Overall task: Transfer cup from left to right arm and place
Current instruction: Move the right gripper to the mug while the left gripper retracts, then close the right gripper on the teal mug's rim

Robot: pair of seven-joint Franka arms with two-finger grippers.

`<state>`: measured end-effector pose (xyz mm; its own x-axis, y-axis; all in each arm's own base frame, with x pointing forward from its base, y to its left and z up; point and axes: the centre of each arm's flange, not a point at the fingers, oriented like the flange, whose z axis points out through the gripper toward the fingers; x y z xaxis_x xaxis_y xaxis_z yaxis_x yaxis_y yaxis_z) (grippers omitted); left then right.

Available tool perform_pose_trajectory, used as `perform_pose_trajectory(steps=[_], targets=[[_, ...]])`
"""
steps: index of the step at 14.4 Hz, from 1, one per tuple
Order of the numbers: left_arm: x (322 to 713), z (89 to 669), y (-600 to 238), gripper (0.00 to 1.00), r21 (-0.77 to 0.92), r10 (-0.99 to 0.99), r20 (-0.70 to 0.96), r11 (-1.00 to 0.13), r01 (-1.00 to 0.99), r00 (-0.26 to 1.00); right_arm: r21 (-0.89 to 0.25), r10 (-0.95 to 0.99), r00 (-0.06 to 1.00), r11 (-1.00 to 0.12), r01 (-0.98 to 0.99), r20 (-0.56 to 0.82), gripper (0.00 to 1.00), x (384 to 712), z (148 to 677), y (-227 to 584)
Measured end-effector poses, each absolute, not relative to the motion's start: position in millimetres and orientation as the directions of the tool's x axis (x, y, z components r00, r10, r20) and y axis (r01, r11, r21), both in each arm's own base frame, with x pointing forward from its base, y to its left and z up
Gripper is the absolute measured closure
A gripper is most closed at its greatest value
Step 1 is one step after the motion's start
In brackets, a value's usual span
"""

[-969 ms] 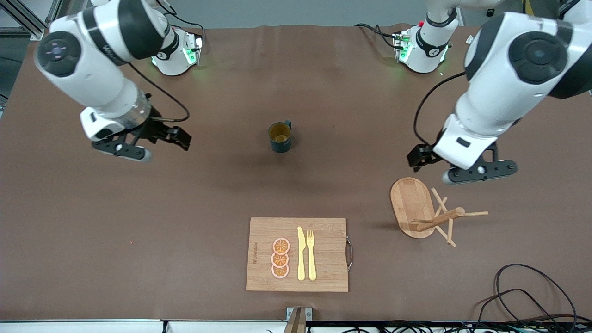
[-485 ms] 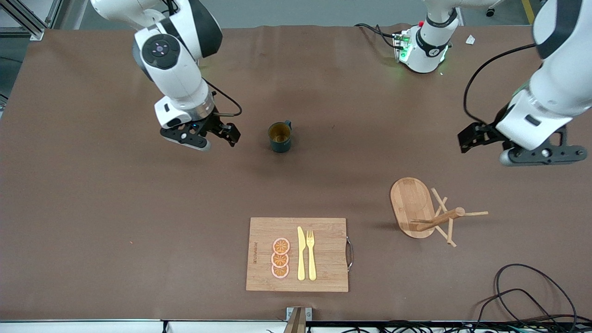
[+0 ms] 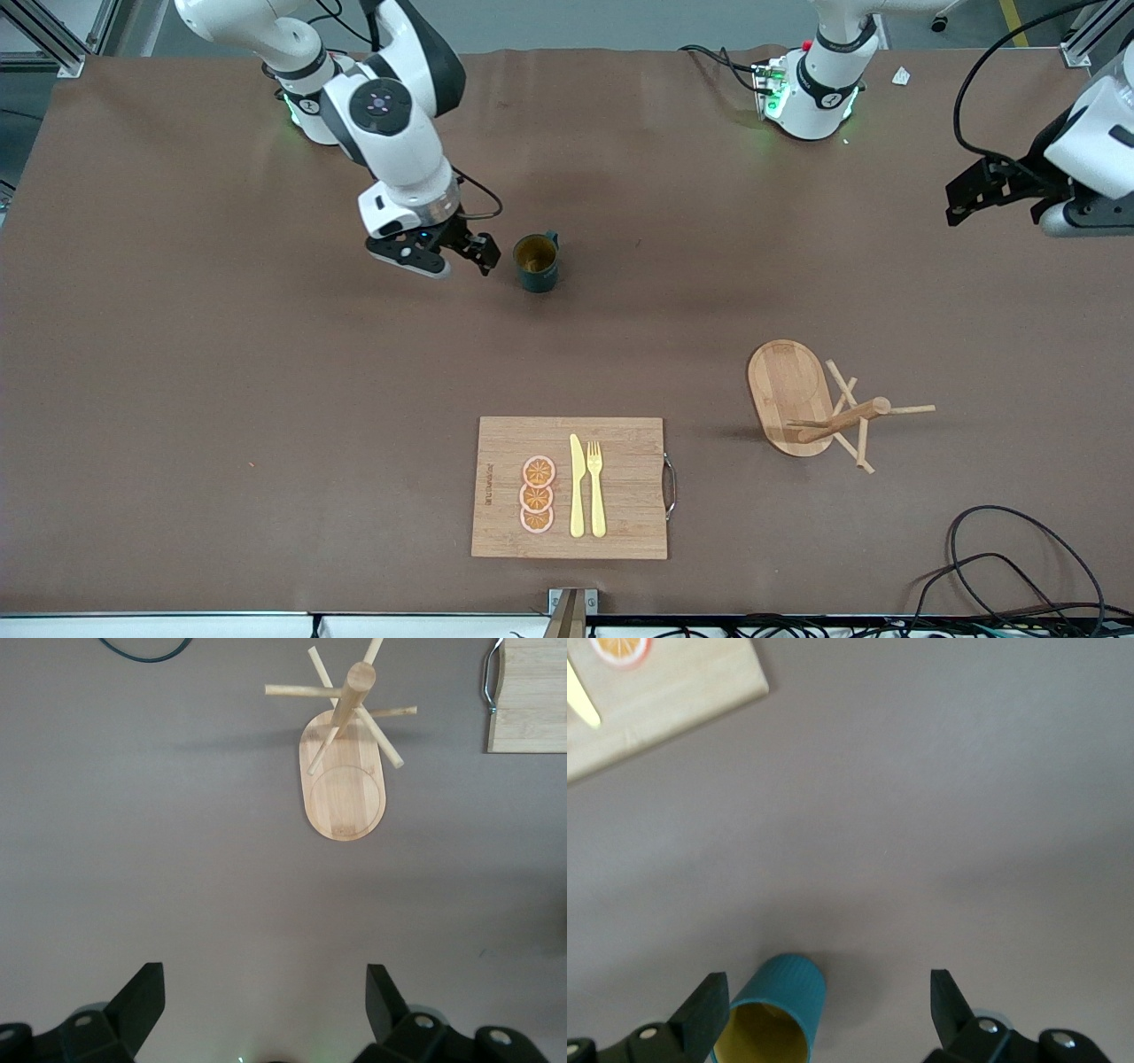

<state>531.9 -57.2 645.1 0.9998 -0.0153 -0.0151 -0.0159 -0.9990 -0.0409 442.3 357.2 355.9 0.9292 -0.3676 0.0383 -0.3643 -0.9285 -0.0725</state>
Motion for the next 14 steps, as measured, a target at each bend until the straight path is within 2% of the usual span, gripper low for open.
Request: perform_pose_trajectory(steps=[8, 14], targets=[[535.9, 638.0, -54.8, 0.00, -0.018, -0.007, -0.021, -1.000, -0.007, 1.000, -0.019, -0.330, 0.938, -0.944, -0.330, 0.108, 0.02, 411.1, 289.4, 405.9], [547.4, 635.5, -51.0, 0.00, -0.013, 0.002, 0.026, -1.000, 0.002, 1.000, -0.042, -0.377, 0.919, -0.926, -0.375, 0.117, 0.02, 402.0, 261.6, 419.6]])
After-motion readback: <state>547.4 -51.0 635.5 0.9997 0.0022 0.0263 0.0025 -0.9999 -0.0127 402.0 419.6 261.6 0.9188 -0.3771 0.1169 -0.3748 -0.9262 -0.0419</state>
